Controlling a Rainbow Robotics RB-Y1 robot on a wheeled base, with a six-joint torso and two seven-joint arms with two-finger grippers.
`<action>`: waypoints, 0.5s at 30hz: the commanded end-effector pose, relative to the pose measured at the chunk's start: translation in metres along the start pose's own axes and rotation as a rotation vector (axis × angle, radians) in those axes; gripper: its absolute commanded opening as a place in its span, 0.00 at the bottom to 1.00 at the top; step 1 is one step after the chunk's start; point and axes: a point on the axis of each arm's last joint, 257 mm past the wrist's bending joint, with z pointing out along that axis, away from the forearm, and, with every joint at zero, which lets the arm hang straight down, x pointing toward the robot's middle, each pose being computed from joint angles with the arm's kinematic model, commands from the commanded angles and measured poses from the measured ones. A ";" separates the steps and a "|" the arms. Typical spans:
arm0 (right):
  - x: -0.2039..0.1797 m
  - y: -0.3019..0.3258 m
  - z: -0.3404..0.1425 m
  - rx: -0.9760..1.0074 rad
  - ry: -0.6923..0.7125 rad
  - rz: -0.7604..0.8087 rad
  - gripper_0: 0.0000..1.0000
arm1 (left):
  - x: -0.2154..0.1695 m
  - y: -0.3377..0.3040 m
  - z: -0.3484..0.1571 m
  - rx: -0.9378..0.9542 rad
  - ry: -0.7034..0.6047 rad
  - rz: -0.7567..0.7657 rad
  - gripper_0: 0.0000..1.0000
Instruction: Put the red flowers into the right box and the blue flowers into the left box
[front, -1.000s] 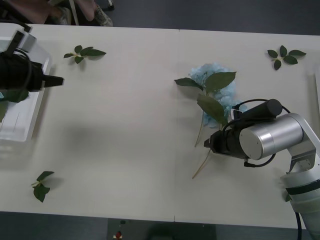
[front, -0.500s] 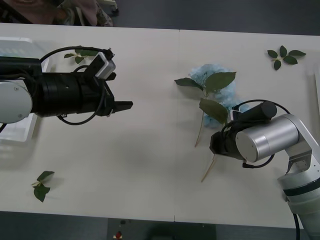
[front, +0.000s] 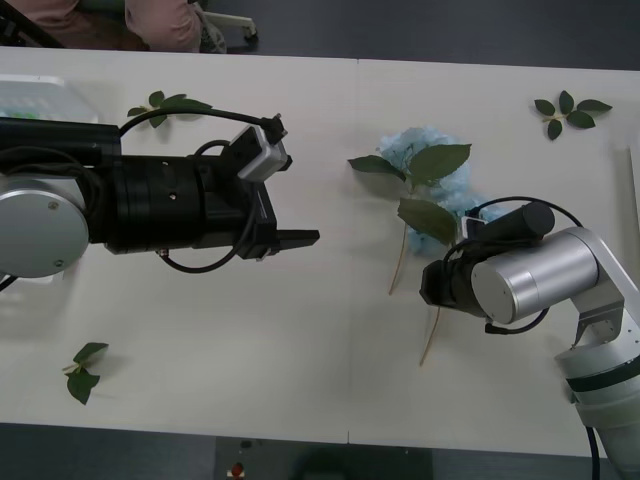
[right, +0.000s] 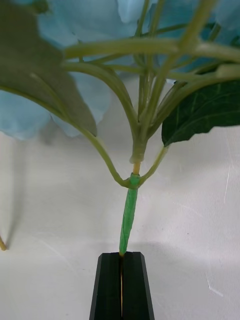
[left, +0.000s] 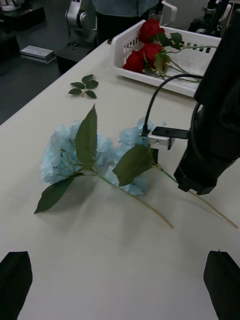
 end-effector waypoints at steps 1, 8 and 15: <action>-0.031 0.024 -0.032 -0.053 -0.074 0.038 0.00 | -0.029 -0.003 0.003 0.009 -0.058 -0.050 1.00; -0.036 0.021 -0.077 -0.052 -0.076 0.022 0.00 | -0.033 -0.011 0.005 0.033 -0.074 -0.077 1.00; -0.050 0.033 -0.126 -0.170 -0.163 -0.048 0.00 | -0.032 -0.013 0.006 0.051 -0.082 -0.123 1.00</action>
